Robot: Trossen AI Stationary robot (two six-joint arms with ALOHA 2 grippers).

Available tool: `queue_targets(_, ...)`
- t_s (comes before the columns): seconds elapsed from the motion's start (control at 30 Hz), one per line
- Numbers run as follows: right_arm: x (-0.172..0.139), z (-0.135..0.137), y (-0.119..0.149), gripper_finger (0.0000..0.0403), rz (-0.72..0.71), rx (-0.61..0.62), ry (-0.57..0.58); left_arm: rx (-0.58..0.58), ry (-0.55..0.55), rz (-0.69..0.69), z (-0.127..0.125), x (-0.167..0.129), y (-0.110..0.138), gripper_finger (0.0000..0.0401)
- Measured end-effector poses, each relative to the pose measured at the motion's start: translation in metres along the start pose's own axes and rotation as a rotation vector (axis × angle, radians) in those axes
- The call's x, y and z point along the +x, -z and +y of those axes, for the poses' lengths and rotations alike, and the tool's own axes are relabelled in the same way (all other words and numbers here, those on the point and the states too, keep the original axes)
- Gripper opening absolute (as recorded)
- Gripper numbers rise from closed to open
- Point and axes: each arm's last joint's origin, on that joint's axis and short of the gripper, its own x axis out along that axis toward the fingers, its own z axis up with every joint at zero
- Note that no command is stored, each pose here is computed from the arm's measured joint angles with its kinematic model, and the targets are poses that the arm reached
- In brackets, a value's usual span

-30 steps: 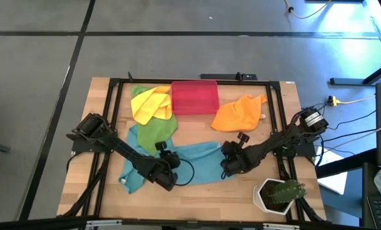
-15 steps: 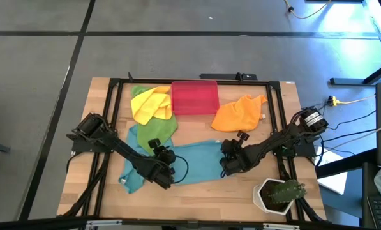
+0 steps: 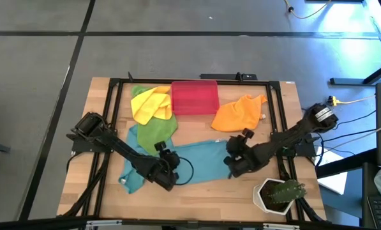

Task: Roll microfiber towels into tight, uniform cylinder then place into a basket
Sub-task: Fold the right blue microfiber towel

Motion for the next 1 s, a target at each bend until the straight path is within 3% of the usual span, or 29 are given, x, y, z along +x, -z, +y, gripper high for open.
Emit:
queue_targets(0.2, -0.023, 0.012, -0.001, 0.0131, -0.078, -0.028, -0.160, 0.037, 0.092, -0.040, -0.007, 0.001, -0.009, 0.0109)
queue_targets(0.4, -0.035, 0.032, -0.002, 0.0108, 0.005, -0.121, -0.494, 0.026, 0.199, 0.050, -0.005, 0.008, -0.011, 0.0106)
queue_targets(0.5, -0.039, 0.039, -0.001, 0.0089, 0.022, -0.133, -0.592, 0.028, 0.232, 0.072, -0.005, 0.008, -0.011, 0.0106)
queue_targets(0.87, -0.027, 0.057, 0.015, 0.0010, 0.172, -0.159, -0.649, 0.037, 0.292, 0.061, -0.013, 0.000, -0.008, 0.0106)
queue_targets(1.0, -0.019, 0.064, 0.023, 0.0007, 0.223, -0.191, -0.653, 0.046, 0.300, 0.058, -0.016, -0.003, -0.006, 0.0106)
